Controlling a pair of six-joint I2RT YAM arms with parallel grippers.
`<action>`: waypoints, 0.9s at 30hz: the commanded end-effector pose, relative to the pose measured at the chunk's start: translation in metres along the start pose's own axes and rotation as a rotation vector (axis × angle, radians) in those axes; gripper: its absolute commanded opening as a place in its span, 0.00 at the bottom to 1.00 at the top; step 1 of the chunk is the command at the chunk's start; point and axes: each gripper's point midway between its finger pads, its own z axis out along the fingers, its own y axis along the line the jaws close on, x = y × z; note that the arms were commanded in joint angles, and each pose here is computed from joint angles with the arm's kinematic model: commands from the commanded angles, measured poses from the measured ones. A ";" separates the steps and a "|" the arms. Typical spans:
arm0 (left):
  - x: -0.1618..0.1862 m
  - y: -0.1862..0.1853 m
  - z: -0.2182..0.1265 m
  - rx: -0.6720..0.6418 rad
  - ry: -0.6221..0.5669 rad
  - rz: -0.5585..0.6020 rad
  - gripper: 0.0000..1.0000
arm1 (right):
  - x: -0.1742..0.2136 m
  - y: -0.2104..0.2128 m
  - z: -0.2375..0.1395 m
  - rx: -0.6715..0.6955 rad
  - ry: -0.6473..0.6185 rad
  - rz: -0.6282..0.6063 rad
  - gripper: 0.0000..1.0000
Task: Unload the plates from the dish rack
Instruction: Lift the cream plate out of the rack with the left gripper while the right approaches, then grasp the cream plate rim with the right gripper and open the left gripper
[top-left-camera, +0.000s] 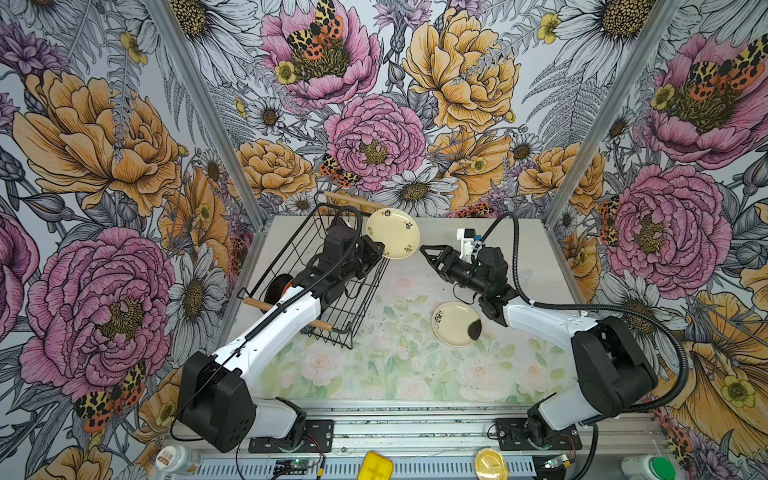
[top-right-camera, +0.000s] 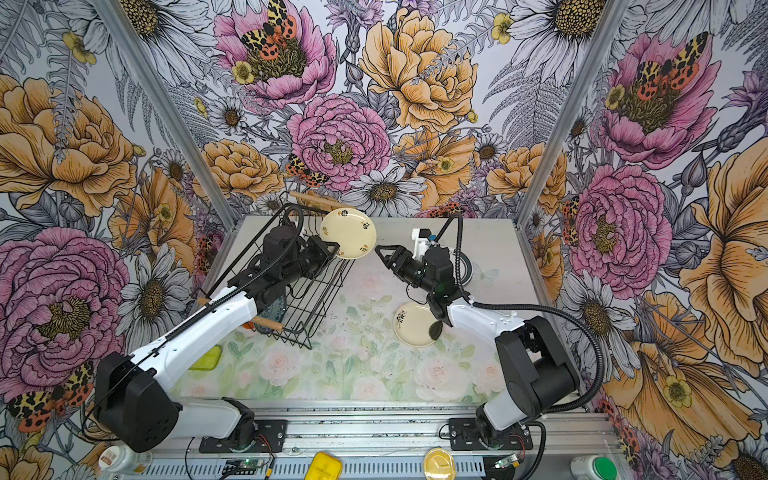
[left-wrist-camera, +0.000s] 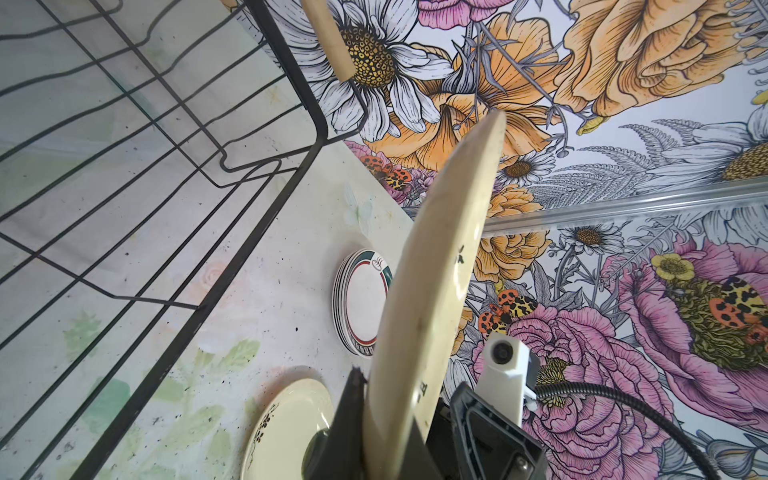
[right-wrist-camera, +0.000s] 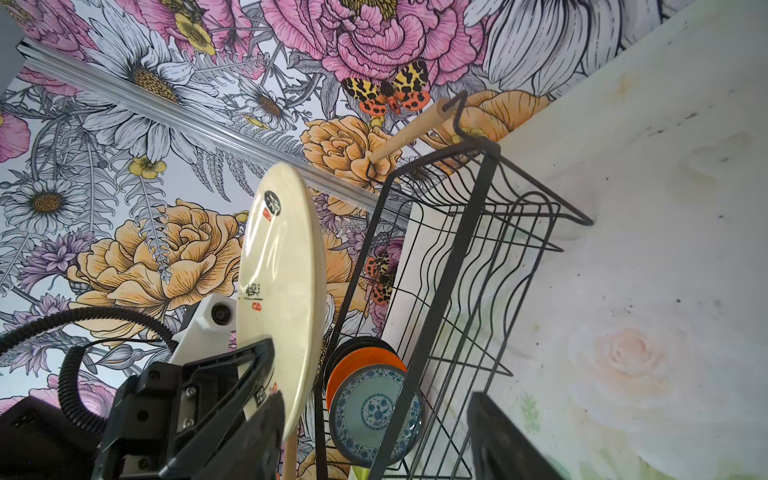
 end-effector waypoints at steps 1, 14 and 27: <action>-0.001 -0.015 -0.001 0.070 0.001 -0.010 0.03 | -0.015 0.030 0.010 -0.104 -0.057 -0.022 0.67; 0.003 -0.005 0.010 0.060 0.019 -0.020 0.02 | -0.016 0.042 0.039 -0.183 -0.017 0.009 0.47; 0.006 -0.004 0.021 0.054 0.045 -0.013 0.08 | -0.015 0.048 0.050 -0.229 0.008 0.032 0.19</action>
